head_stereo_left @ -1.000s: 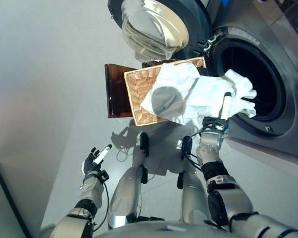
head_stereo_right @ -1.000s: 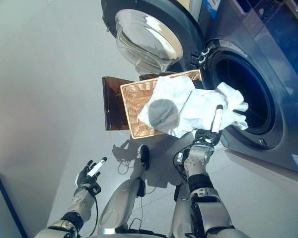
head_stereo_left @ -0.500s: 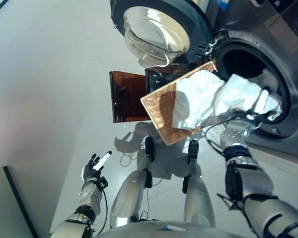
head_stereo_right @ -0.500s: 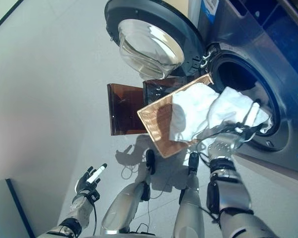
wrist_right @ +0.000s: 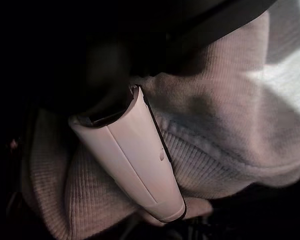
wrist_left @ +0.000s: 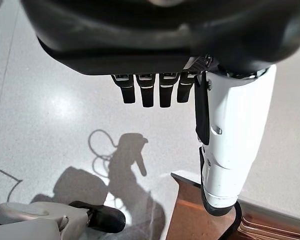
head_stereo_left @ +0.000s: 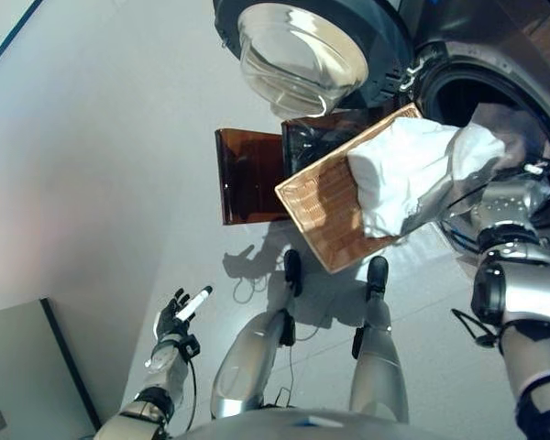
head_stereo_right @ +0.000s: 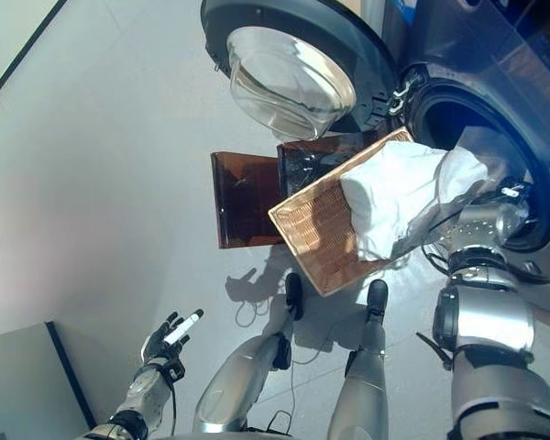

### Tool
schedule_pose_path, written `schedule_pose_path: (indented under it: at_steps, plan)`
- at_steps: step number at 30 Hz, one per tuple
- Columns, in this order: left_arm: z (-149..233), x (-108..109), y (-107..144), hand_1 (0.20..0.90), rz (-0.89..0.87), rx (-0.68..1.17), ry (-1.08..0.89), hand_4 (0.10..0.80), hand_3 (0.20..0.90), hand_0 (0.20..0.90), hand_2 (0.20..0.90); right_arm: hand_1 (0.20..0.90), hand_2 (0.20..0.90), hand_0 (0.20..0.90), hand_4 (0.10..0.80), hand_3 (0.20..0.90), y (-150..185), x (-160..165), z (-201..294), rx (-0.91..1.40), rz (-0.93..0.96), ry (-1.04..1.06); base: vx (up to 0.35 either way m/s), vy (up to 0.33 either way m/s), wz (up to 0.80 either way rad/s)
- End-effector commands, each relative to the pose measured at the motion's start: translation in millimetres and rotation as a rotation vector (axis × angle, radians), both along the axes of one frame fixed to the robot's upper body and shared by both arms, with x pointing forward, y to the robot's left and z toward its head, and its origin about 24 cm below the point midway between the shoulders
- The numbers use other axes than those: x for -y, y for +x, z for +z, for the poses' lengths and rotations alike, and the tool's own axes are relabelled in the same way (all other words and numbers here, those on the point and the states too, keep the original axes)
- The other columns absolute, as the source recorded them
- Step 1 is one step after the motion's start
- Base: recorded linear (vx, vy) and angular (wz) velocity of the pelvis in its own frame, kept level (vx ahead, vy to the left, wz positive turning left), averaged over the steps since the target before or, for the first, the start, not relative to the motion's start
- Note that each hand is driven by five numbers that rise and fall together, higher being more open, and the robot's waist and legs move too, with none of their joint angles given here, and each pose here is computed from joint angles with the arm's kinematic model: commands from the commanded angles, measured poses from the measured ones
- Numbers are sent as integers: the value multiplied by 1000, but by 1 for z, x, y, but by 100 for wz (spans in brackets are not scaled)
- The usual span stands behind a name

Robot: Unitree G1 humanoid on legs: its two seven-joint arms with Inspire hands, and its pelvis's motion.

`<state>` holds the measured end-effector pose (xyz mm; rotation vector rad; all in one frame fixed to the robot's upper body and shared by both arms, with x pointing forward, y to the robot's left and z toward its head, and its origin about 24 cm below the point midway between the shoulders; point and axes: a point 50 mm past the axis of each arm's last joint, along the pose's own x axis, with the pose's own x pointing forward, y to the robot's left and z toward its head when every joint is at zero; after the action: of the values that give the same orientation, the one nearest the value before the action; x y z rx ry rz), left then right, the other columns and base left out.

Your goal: Pick up the clothes and place them into the washing machine

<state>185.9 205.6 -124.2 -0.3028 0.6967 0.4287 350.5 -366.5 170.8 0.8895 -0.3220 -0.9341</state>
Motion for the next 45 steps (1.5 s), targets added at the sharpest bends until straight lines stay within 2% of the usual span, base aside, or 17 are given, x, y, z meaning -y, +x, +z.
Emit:
schedule_pose_path:
  at_steps: [1, 7, 15, 21, 26, 31, 32, 33, 45]
  plan:
    - [4, -23, -2, 900, 5, 1, 87, 800, 900, 900, 900, 200, 200, 200, 300, 200, -19, 25, 127, 184, -97, -375, 0, 0, 0]
    - [5, -22, -1, 900, -2, 11, 89, 800, 900, 900, 900, 200, 200, 200, 300, 200, -23, 22, 157, 229, -125, -414, 0, 0, 0]
    - [4, -26, -3, 900, 12, -7, 110, 800, 900, 900, 900, 200, 200, 200, 300, 200, -47, 27, 204, 424, -238, -329, 7, 4, -1]
    - [1, -29, -9, 900, 46, -40, 116, 800, 900, 900, 900, 200, 200, 200, 300, 200, -76, 35, 236, 690, -315, -185, 27, -2, -1]
    - [-3, -30, -14, 900, 66, -76, 122, 800, 900, 900, 900, 200, 200, 200, 300, 200, -96, 45, 236, 870, -415, -25, 25, 9, 2]
    - [-4, -28, -15, 900, 73, -81, 122, 800, 900, 900, 900, 200, 200, 200, 300, 200, -94, 46, 230, 833, -426, -30, 4, 6, 5]
    - [-4, -28, -15, 900, 74, -81, 123, 800, 900, 900, 900, 354, 354, 354, 410, 354, -91, 46, 227, 808, -422, -32, 0, 0, 0]
    - [-3, -28, -14, 900, 72, -81, 128, 800, 900, 900, 900, 900, 900, 900, 800, 900, -89, 48, 223, 771, -421, -26, 0, 0, 0]
    - [-2, -33, -13, 900, 57, -79, 134, 800, 900, 900, 900, 900, 900, 900, 800, 900, -52, 38, 202, 474, -235, -188, 0, 0, 0]
